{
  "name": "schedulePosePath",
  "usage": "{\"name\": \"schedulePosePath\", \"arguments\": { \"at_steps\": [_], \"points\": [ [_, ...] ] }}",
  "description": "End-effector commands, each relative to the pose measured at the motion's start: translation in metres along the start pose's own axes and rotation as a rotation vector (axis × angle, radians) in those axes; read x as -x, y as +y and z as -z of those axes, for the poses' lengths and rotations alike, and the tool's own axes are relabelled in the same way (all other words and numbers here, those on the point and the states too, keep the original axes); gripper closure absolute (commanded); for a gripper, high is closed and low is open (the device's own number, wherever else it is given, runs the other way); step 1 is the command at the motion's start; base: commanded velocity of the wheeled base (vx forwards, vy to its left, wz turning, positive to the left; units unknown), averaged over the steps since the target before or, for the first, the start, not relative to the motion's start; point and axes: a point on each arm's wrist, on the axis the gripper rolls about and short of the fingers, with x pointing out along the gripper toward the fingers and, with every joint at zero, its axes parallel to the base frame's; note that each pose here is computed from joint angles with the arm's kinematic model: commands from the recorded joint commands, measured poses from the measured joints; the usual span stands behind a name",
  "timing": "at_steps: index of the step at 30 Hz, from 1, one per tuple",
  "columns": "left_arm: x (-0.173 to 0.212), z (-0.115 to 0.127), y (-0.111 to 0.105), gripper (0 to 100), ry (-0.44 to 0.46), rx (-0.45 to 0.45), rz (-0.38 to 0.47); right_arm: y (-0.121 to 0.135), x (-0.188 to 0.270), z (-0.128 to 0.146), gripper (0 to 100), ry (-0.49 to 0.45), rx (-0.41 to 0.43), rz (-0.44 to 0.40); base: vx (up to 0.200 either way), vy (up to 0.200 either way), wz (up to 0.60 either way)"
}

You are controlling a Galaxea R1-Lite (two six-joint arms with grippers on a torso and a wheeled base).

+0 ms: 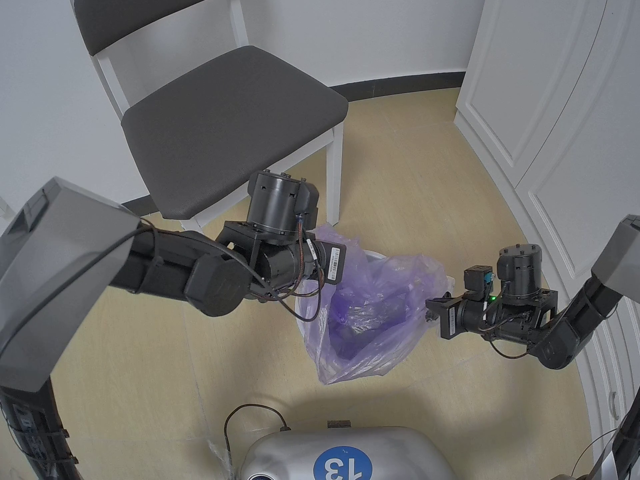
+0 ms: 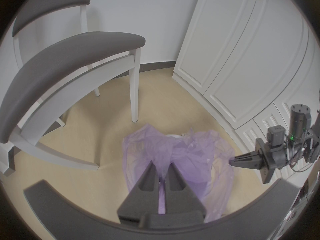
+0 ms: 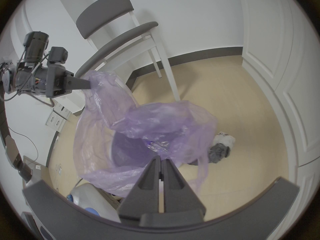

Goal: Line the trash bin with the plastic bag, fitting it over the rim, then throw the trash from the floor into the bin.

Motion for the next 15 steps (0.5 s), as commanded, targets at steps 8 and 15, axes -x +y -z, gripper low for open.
{"name": "schedulePosePath", "arguments": {
  "at_steps": [8, 15],
  "points": [
    [-0.031, 0.006, 0.038, 100, 0.011, 0.060, -0.079, -0.002, 0.033, 0.027, 100, 0.057, 0.048, 0.021, 0.000, 0.000, 0.00],
    [0.004, 0.015, 0.047, 100, 0.042, 0.130, -0.058, 0.004, 0.053, 0.054, 100, 0.092, 0.110, 0.004, 0.000, 0.000, 0.00]
  ]
}}
